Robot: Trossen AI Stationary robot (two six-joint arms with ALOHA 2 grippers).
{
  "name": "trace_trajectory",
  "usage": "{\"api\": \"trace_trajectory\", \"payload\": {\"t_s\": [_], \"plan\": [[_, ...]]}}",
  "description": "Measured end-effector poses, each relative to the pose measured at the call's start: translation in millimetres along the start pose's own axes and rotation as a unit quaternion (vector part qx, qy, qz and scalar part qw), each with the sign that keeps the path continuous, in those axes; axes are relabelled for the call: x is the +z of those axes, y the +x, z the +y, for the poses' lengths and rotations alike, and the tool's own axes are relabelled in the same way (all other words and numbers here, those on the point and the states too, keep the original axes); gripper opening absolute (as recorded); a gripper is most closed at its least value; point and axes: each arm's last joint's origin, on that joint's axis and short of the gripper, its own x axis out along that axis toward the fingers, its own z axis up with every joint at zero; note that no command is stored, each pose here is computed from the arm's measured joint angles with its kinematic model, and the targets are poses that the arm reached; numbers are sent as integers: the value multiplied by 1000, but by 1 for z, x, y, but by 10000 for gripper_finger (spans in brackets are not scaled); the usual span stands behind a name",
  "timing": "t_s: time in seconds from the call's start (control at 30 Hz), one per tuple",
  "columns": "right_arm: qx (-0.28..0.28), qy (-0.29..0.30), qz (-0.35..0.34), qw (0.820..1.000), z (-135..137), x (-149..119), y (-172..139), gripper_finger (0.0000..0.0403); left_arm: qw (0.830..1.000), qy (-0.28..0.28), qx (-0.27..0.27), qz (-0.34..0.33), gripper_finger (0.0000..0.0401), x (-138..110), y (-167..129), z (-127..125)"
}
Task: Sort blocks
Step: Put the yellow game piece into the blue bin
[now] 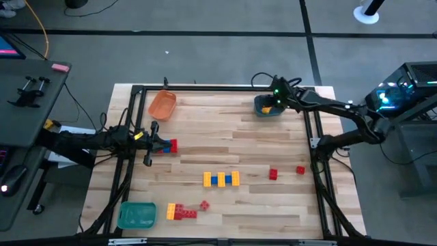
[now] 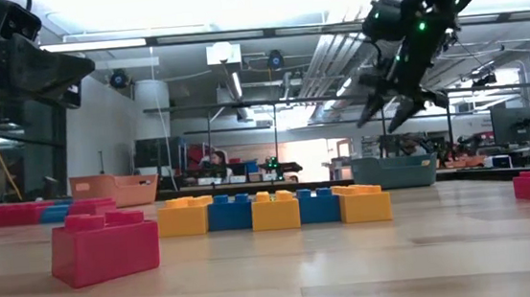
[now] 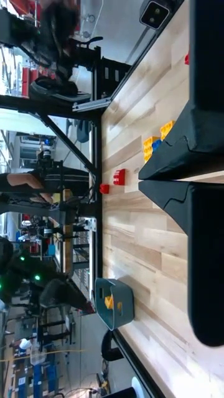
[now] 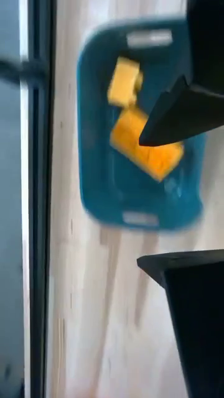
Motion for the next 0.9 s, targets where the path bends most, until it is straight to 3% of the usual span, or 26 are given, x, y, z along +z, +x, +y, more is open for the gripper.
{"api": "trace_trajectory", "payload": {"t_s": [0.1, 0.2, 0.33, 0.5, 0.63, 0.77, 0.9], "plan": [[103, -2, 32, 994, 19, -9, -15, 182, 1000, 0, 0, 0, 0, 0, 0, 0], [191, 5, 80, 978, 50, -35, -29, 182, 1000, 0, 0, 0, 0, 0, 0, 0], [231, 47, 133, 963, 93, -96, -49, 177, 1000, 0, 0, 0, 0, 0, 0, 0], [193, 141, 206, 949, 118, -190, -66, 170, 1000, 0, 0, 0, 0, 0, 0, 0], [125, 158, 257, 945, 135, -244, -76, 166, 1000, 0, 0, 0, 0, 0, 0, 0], [53, 142, 253, 955, 159, -258, -76, 165, 1000, 0, 0, 0, 0, 0, 0, 0], [-18, 118, 222, 968, 182, -245, -67, 164, 1000, 0, 0, 0, 0, 0, 0, 0]]}}
